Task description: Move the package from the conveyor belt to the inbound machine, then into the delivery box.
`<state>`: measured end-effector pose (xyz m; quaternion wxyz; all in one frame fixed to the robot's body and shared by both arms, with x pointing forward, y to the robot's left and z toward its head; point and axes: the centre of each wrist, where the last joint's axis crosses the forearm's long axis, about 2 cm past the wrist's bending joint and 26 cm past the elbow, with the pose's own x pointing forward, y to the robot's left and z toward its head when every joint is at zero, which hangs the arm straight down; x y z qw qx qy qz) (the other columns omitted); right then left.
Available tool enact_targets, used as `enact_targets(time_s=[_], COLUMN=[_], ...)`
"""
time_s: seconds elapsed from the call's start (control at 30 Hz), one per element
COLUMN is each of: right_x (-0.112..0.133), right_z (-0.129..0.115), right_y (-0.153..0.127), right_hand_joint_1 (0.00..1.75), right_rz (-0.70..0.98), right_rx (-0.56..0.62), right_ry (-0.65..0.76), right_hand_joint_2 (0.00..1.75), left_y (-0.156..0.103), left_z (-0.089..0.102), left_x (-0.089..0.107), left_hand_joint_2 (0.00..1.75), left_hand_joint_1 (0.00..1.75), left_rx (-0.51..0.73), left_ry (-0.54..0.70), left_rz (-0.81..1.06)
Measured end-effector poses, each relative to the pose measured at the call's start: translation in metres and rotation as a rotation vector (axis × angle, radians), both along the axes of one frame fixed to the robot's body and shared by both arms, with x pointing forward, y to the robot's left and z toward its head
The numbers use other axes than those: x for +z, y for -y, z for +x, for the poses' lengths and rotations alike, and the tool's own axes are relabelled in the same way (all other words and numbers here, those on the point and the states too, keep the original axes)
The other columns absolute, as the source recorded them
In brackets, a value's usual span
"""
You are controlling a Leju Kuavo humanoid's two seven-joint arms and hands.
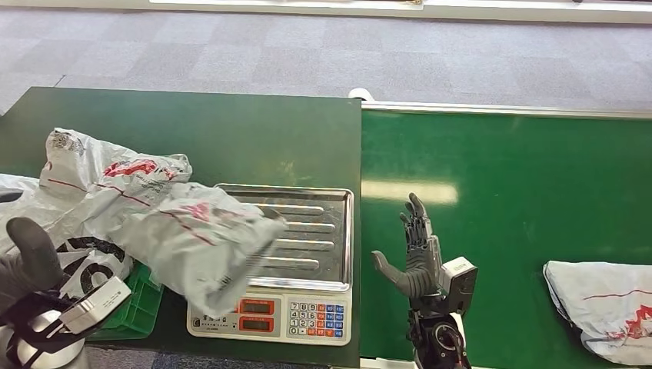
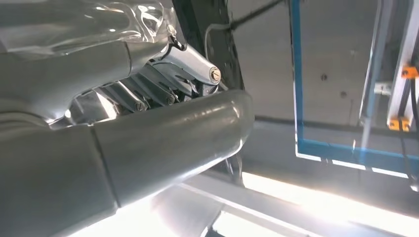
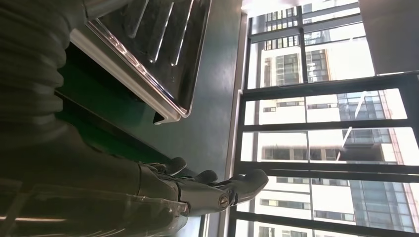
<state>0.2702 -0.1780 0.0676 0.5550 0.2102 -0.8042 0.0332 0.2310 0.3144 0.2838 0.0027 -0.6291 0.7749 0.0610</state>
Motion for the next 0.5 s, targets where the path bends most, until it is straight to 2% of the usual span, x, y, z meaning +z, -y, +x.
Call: enact_targets(time_s=[0.13, 0.37, 0.5], right_x=[-0.002, -0.005, -0.003], right_z=[-0.003, -0.012, -0.015], right_y=[0.000, 0.001, 0.003], right_hand_joint_1=[0.00, 0.00, 0.00], right_rz=[0.005, -0.015, -0.017], right_rx=[-0.008, 0.005, -0.001], right_ry=[-0.011, -0.011, -0.018], right_hand_joint_2=[1.75, 1.75, 1.75], left_y=[-0.008, -0.014, -0.008], left_z=[-0.004, -0.001, 0.005], left_x=[0.006, 0.003, -0.005], left_hand_joint_2=[0.00, 0.00, 0.00], left_hand_joint_1=[1.75, 1.75, 0.00], left_rx=[0.075, 0.154, 0.142], left_ry=[0.008, -0.036, -0.077], left_rz=[0.046, 0.070, 0.024])
